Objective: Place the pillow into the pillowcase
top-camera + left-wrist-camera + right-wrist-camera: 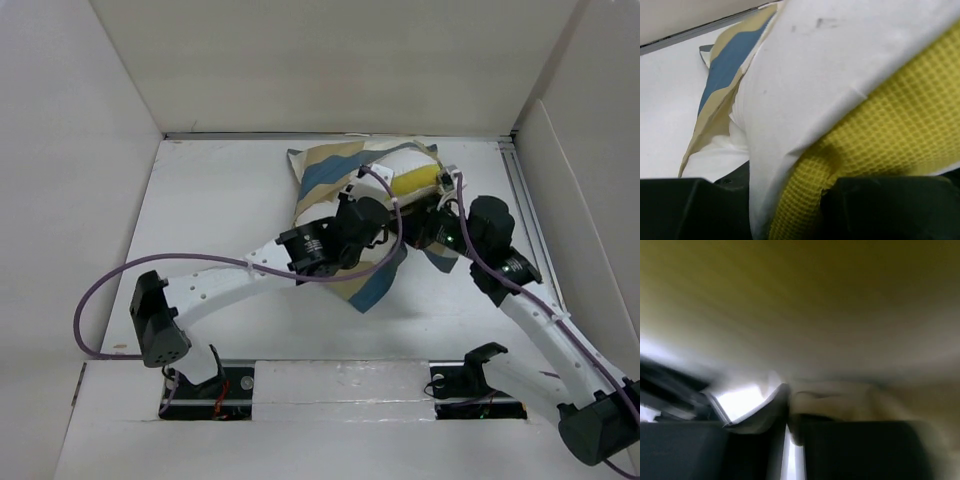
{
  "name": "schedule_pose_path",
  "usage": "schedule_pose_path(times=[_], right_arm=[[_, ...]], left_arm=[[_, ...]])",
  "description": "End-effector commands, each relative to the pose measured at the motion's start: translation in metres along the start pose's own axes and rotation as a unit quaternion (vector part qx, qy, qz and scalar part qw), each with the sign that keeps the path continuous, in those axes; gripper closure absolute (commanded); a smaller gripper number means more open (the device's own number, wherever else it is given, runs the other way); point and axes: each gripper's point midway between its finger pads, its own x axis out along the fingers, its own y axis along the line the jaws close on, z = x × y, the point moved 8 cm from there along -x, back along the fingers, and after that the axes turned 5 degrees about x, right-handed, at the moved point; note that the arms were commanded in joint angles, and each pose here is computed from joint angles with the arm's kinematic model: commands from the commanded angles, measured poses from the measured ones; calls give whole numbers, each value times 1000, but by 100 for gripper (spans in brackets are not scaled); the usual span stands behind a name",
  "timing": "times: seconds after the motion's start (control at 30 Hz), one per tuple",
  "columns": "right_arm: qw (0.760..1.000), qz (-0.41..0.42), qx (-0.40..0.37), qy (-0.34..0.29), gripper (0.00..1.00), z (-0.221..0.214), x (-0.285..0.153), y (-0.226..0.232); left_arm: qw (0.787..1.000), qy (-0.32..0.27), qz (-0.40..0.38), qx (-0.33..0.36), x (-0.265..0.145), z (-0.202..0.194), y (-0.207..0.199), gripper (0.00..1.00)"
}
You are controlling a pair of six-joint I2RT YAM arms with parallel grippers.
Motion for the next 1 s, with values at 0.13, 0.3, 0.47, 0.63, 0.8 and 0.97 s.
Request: schedule_pose_path(times=[0.13, 0.3, 0.47, 0.63, 0.8, 0.97], right_arm=[[990, -138, 43, 4, 0, -13, 4, -54], [984, -168, 51, -1, 0, -6, 19, -69], [985, -164, 52, 18, 0, 7, 57, -83], [972, -233, 41, -8, 0, 15, 54, -77], [960, -250, 73, -102, 0, 10, 9, -40], [954, -242, 94, -148, 0, -15, -17, -7]], left_arm=[[979, -58, 56, -187, -46, 88, 52, 100], [973, -41, 36, -224, -57, 76, 41, 100], [964, -15, -7, -267, -69, 56, 25, 100], [948, -12, -1, -319, -61, 27, 19, 100], [943, -23, 3, -331, -51, 33, 10, 100], [930, -47, -16, -365, -39, 57, -8, 100]])
